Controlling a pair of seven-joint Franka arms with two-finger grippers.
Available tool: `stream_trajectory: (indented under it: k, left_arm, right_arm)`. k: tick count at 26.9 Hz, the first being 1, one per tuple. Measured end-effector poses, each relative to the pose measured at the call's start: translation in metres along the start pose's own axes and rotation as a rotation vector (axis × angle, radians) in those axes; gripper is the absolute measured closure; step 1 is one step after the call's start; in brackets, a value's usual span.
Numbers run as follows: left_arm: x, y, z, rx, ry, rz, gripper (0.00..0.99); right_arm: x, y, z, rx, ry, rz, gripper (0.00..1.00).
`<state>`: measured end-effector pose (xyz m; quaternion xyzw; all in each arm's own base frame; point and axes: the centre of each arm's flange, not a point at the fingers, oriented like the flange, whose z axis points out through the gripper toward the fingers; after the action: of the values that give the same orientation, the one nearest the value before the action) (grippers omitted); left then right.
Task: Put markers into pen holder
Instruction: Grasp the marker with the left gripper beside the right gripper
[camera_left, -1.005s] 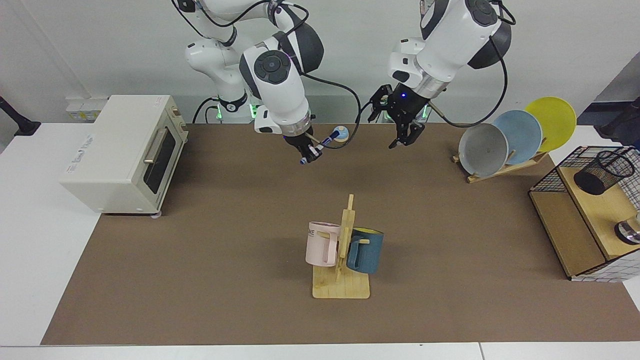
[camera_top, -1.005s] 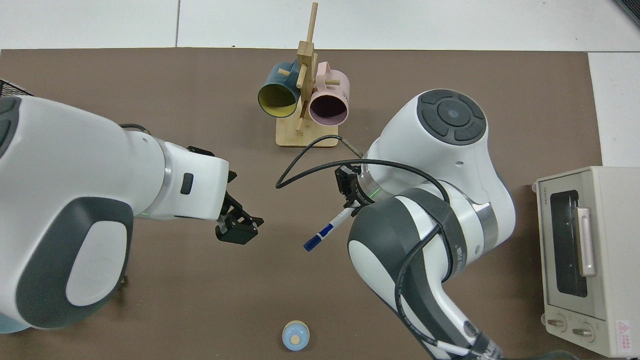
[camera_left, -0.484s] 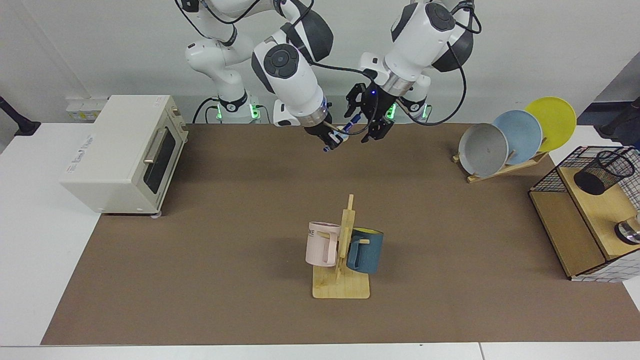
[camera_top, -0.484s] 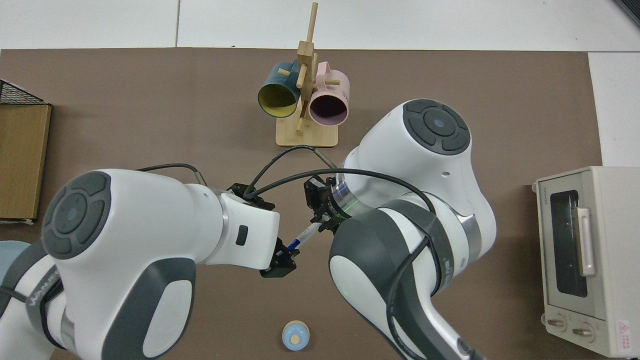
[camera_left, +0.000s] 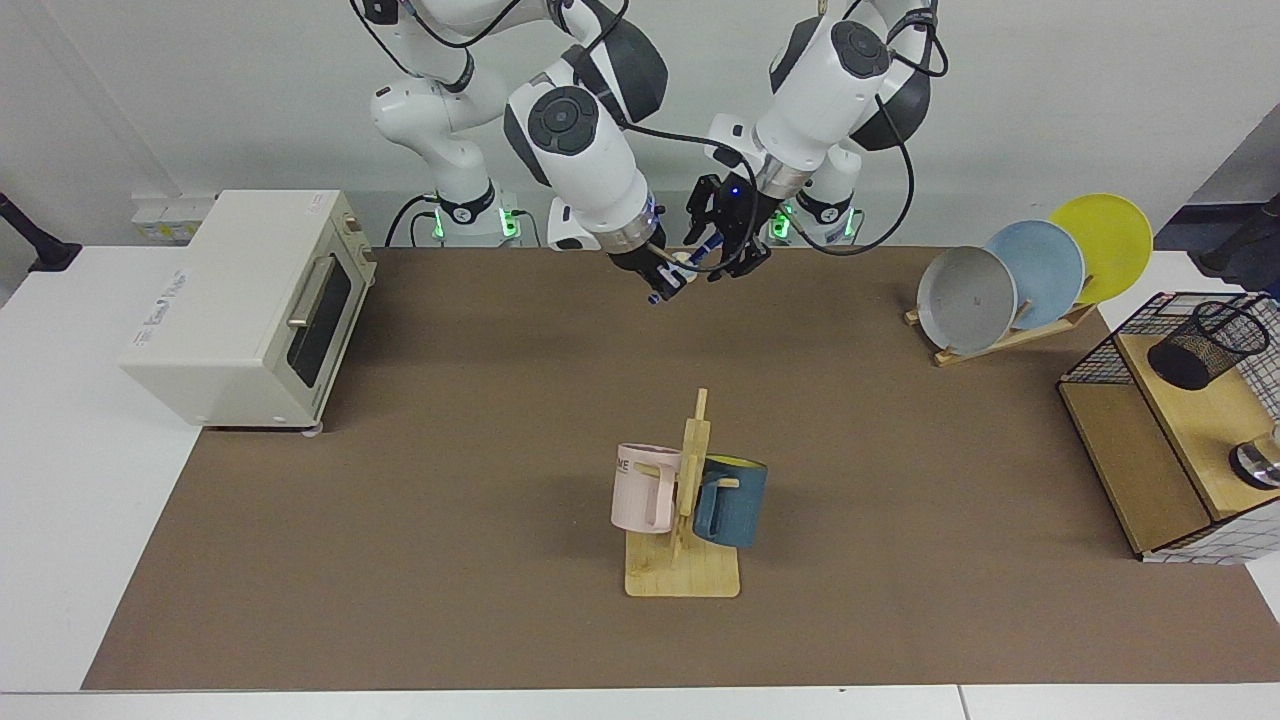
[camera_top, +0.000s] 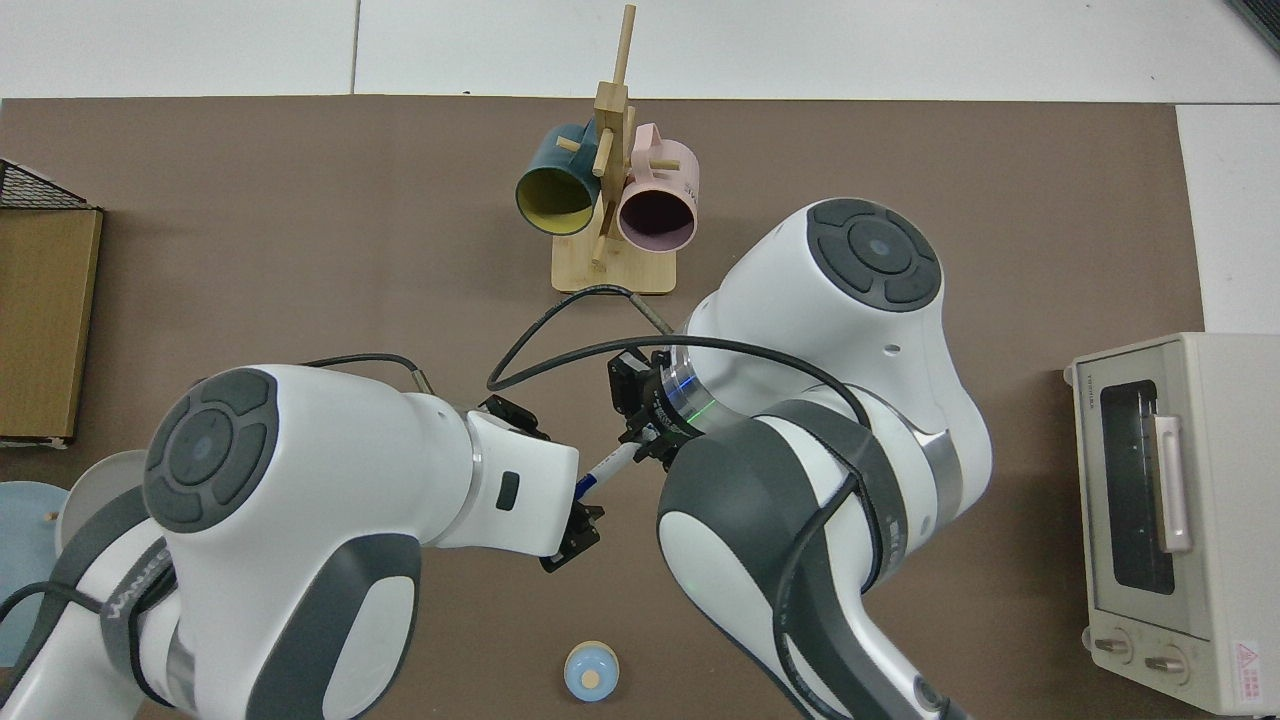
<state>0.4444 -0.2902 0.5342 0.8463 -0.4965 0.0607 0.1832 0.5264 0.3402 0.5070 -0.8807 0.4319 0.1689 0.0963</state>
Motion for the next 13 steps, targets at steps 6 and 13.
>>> stream_trajectory:
  k: [6,13]
  left_arm:
    - [-0.0002,0.0015,0.0023,-0.002,-0.004,-0.02,0.52]
    - [-0.0016,-0.0033,0.0001,0.012,0.007,-0.036,0.806]
  right_arm:
    - [-0.0006,-0.0034,-0.0026,0.031,-0.002,0.006,0.83]
    - [-0.0013,-0.0031,-0.0044,0.036,-0.002,0.031,0.83]
